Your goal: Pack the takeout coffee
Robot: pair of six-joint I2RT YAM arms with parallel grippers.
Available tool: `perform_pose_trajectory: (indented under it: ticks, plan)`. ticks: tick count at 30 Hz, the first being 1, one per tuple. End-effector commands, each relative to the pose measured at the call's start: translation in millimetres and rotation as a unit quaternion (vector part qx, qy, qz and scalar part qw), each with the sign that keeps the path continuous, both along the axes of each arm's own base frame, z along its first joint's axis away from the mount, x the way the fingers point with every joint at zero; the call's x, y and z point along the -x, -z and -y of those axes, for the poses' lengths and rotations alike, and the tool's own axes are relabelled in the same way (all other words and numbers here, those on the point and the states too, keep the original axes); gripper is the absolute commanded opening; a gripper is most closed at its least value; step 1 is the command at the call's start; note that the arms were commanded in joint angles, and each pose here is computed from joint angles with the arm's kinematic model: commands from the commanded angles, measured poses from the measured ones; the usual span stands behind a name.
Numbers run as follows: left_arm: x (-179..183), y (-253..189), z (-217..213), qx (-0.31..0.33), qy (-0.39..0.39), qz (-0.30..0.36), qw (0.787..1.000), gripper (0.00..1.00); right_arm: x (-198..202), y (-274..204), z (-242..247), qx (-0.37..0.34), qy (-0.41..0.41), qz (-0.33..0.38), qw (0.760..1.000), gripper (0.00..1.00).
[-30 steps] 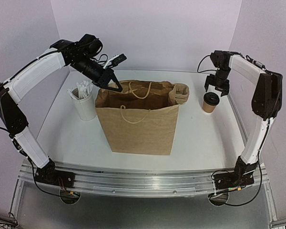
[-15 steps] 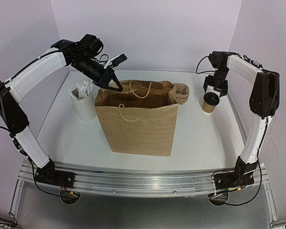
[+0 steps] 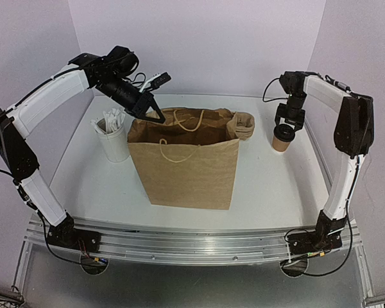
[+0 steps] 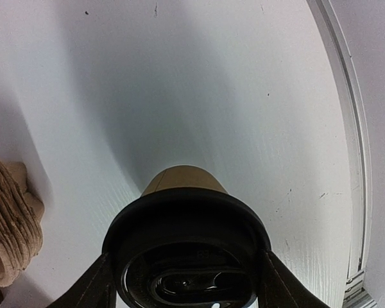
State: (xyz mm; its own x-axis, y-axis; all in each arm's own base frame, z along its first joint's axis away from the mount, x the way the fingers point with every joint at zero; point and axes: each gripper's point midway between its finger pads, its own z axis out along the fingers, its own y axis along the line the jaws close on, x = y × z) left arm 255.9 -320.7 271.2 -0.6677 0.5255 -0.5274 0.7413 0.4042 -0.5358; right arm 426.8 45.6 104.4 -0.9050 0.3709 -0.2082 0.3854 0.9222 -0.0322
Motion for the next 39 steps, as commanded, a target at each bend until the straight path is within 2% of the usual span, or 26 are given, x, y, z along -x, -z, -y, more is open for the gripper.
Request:
perform_pose_trajectory:
  ticks: [1,9,23,26,31,39]
  plan:
    - [-2.0,-3.3,-0.3,-0.001,0.002,0.004,1.000,0.00,12.7,0.9,3.1,0.002,-0.003,-0.017,1.000,0.59]
    - [-1.9,-3.3,0.3,0.000,0.003,0.003,1.000,0.00,14.1,-15.0,-0.1,-0.010,-0.005,-0.003,1.000,0.51]
    - [-3.2,-2.2,0.7,-0.001,0.004,0.006,1.000,0.00,24.0,-84.8,-11.1,-0.046,-0.016,0.043,0.998,0.44]
    - [-4.6,-0.9,0.5,-0.003,0.003,0.008,1.000,0.00,30.6,-114.7,-25.3,-0.065,-0.030,0.061,0.996,0.42]
    - [-7.2,2.3,0.1,-0.009,0.000,0.012,1.000,0.00,41.8,-188.9,-66.9,-0.108,-0.081,0.129,0.982,0.41]
    - [-8.8,5.5,0.9,-0.011,0.000,0.012,1.000,0.00,76.7,-289.2,-143.9,-0.217,-0.158,0.237,0.934,0.39]
